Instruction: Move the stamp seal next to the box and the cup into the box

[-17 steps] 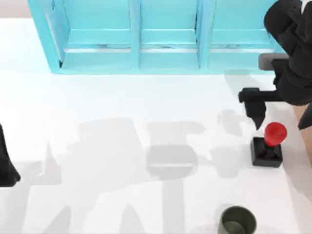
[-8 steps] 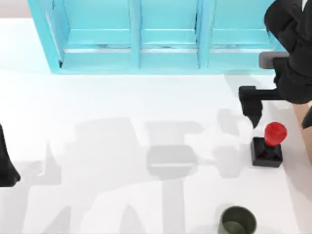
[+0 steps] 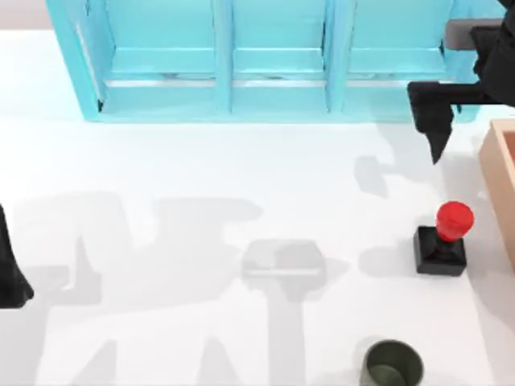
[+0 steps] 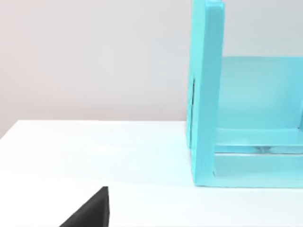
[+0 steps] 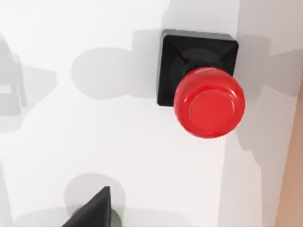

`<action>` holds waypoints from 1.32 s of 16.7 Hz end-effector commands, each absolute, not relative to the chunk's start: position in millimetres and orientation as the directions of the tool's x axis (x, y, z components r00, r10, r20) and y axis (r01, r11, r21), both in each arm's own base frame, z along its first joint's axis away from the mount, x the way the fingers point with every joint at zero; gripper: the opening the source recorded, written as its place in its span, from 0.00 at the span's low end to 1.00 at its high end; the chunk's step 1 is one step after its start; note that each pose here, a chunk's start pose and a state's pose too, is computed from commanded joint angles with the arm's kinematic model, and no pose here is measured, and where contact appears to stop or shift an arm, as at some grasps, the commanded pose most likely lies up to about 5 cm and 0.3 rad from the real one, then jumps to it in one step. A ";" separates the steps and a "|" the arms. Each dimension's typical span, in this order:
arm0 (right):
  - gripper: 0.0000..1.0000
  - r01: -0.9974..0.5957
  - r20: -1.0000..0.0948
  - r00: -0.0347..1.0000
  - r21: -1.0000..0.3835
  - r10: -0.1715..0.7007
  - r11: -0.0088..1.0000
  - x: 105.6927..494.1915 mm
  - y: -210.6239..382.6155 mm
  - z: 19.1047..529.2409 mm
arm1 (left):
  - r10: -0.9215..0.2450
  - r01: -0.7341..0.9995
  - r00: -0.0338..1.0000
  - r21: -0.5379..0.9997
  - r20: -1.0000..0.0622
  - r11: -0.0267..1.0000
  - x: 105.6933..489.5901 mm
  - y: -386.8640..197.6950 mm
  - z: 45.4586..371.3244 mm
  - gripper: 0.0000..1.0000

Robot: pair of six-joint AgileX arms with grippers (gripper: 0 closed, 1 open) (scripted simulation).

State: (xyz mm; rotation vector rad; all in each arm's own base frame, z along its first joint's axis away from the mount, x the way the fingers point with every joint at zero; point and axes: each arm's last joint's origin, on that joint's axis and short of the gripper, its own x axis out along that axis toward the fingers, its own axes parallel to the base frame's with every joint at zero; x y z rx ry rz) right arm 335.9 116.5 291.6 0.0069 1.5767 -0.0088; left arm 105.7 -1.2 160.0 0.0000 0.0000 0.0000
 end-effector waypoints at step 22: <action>1.00 0.010 -1.000 -0.015 -0.012 -0.012 1.000 191.1 174.9 227.1 | 0.000 0.000 1.000 0.000 0.000 1.000 105.7 -1.2 160.0 1.00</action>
